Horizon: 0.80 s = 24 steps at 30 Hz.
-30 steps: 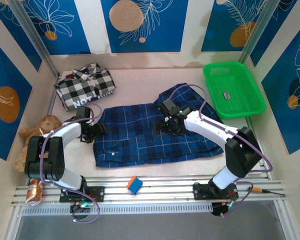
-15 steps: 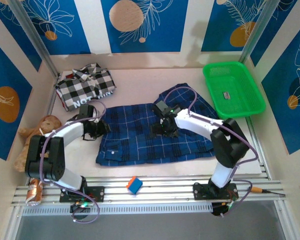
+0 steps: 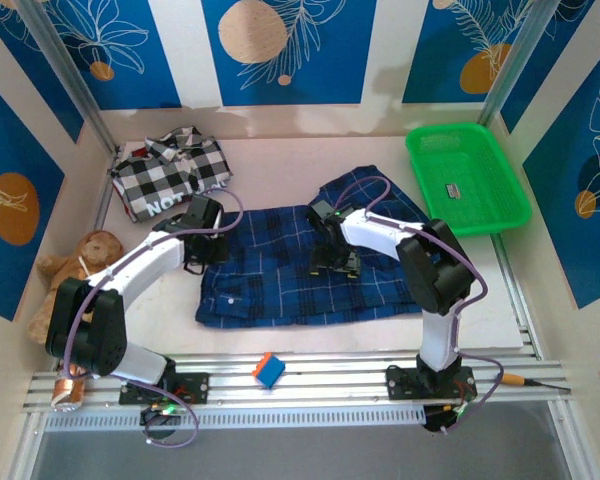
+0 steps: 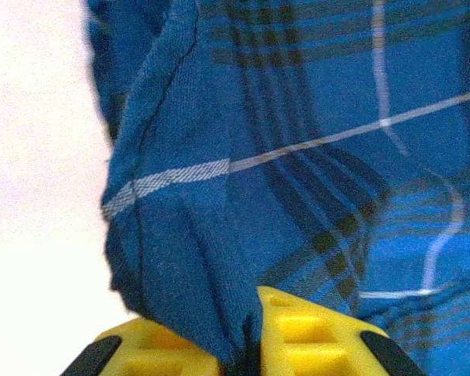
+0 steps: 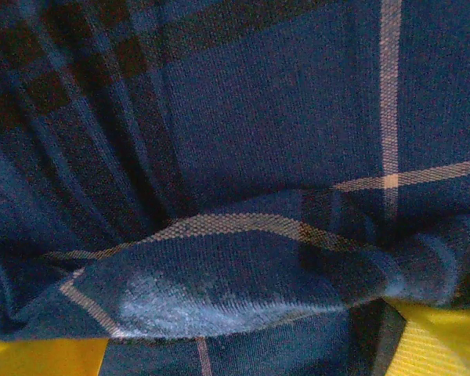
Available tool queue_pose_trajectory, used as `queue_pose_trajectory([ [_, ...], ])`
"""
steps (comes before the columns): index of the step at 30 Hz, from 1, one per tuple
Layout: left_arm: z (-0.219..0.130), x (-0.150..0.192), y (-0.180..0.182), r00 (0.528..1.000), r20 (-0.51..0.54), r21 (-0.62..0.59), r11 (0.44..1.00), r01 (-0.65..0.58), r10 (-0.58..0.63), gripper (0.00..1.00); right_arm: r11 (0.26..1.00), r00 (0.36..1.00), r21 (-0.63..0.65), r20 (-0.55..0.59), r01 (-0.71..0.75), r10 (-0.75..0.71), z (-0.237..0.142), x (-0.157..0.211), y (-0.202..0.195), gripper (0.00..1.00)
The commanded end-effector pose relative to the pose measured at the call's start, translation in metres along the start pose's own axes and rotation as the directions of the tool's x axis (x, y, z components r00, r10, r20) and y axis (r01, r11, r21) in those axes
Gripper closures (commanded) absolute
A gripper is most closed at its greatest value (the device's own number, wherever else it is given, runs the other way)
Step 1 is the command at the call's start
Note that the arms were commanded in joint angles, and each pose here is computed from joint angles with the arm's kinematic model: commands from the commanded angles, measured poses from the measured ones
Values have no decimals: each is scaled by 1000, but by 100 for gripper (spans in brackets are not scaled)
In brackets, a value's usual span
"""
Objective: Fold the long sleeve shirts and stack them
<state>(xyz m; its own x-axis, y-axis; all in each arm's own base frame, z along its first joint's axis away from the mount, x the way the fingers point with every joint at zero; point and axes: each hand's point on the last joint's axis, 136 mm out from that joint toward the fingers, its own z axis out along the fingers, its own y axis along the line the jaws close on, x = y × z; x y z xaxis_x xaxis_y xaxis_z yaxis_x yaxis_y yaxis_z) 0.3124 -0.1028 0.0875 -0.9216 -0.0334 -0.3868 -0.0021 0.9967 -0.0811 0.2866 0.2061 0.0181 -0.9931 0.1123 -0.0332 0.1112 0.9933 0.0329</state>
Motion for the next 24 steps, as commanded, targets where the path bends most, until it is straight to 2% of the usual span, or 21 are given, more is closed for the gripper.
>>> queue_pose_trajectory([
  [1, -13, -2, 39, 997, -17, -221, 972, -78, 76, 83, 997, 999, 80, -41, -16, 19, 20, 6, -16, 18],
  [4, -31, -13, 71, 993, -11, -385, 916, -110, 115, 84, 997, 999, 82, -44, -17, 20, 22, 7, -17, 18],
  [7, -52, -28, 89, 988, 35, -486, 867, -113, 148, 77, 996, 998, 86, -50, -20, 25, 25, 7, -19, 18],
  [8, -59, -31, 94, 988, 55, -498, 862, -95, 141, 71, 996, 998, 85, -54, -22, 27, 25, 8, -20, 18],
  [9, -63, -33, 97, 989, 77, -498, 864, -74, 129, 58, 996, 998, 84, -53, -23, 27, 25, 8, -20, 18],
  [10, -63, -33, 99, 990, 96, -477, 878, -43, 101, 38, 996, 998, 83, -52, -22, 27, 25, 8, -20, 18],
  [11, -61, -32, 102, 992, 109, -442, 897, -5, 59, 28, 996, 998, 81, -50, -21, 26, 24, 8, -20, 18],
  [13, -50, -24, 108, 995, 98, -377, 924, 70, -36, 21, 997, 999, 77, -46, -18, 22, 22, 7, -19, 18],
  [15, -40, -19, 107, 991, 83, -298, 946, 129, -110, 19, 998, 999, 69, -39, -10, 13, 18, 8, -18, 18],
  [17, -33, -26, 85, 986, 102, -146, 978, 147, -133, 18, 997, 1000, 77, -25, -5, 7, 13, 8, -21, 18],
  [20, -18, -40, 53, 984, 88, 37, 987, 153, -156, 16, 997, 999, 76, -19, -29, 31, 10, 6, -28, 18],
  [24, 6, -66, 32, 991, 72, 132, 986, 105, -115, 20, 996, 998, 76, -21, -54, 56, 10, 7, -38, 18],
])
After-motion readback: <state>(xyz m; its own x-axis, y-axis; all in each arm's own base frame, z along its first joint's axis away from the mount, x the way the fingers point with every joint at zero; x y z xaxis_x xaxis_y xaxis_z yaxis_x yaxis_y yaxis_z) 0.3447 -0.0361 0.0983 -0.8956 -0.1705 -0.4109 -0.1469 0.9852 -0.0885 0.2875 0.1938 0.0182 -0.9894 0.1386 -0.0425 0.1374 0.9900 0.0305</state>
